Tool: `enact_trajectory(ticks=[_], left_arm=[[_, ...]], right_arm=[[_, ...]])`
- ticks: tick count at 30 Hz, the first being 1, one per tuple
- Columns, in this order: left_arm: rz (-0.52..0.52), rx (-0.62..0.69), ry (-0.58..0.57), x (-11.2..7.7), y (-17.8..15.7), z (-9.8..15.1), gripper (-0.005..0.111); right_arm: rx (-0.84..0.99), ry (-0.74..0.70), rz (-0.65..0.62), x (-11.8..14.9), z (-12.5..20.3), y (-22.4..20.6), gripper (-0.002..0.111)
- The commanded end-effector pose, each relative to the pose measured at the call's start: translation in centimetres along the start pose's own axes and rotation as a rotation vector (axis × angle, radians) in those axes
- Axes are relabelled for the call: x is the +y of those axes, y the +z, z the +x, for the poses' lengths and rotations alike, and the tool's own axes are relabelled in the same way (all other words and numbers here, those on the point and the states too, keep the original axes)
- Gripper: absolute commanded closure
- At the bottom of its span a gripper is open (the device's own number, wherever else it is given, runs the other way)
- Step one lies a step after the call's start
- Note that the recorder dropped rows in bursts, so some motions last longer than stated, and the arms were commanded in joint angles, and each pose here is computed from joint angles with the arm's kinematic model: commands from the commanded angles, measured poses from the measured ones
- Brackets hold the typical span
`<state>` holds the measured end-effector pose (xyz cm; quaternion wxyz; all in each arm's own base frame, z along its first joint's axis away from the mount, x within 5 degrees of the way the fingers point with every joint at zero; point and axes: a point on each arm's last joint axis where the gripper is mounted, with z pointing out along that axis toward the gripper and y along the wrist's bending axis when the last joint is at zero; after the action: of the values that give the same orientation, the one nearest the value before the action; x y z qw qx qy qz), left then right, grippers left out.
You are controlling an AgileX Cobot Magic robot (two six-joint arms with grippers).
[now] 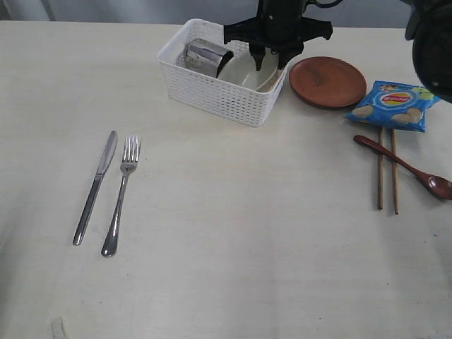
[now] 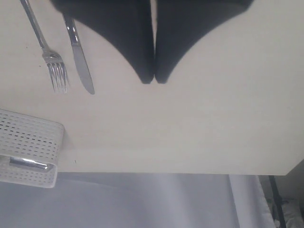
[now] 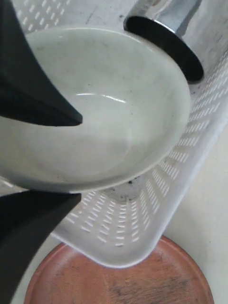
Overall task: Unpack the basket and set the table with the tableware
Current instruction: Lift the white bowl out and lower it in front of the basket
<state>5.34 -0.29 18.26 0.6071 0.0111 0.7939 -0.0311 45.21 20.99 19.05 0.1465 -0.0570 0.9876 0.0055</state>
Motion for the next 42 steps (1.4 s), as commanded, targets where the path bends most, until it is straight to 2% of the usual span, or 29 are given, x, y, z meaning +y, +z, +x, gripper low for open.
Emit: enact_trajectory(ticks=[1,4,6,13,19,25,28,33,37,42], left_arm=[[-0.005,-0.009,0.01,0.0,0.0,0.0,0.107],[-0.005,-0.009,0.01,0.0,0.0,0.0,0.107],[-0.005,-0.009,0.01,0.0,0.0,0.0,0.107],[-0.005,-0.009,0.01,0.0,0.0,0.0,0.107],[-0.005,-0.009,0.01,0.0,0.0,0.0,0.107],[-0.005,-0.009,0.01,0.0,0.0,0.0,0.107],[-0.005,-0.009,0.01,0.0,0.0,0.0,0.107],[-0.005,-0.009,0.01,0.0,0.0,0.0,0.107],[-0.005,-0.009,0.01,0.0,0.0,0.0,0.107],[-0.005,-0.009,0.01,0.0,0.0,0.0,0.107]], right_arm=[[-0.045,0.013,-0.017,-0.1,-0.5,-0.2,0.086],[-0.069,-0.008,-0.002,0.1,-0.6,-0.8,0.104],[-0.089,-0.029,0.026,0.0,-0.7,-1.3,0.109],[-0.153,-0.051,0.053,-0.2,-1.0,-4.3,0.109],[-0.218,-0.056,0.059,-0.9,-1.0,-8.7,0.109],[-0.2,-0.124,0.094,-2.0,0.0,-13.0,0.109],[-0.218,-0.18,0.065,-2.2,0.4,-14.8,0.109],[-0.172,-0.175,-0.023,-3.7,2.1,-16.1,0.109],[-0.096,-0.176,-0.108,-5.6,4.6,-15.7,0.109],[-0.083,-0.247,-0.231,-5.7,8.7,-14.6,0.109]])
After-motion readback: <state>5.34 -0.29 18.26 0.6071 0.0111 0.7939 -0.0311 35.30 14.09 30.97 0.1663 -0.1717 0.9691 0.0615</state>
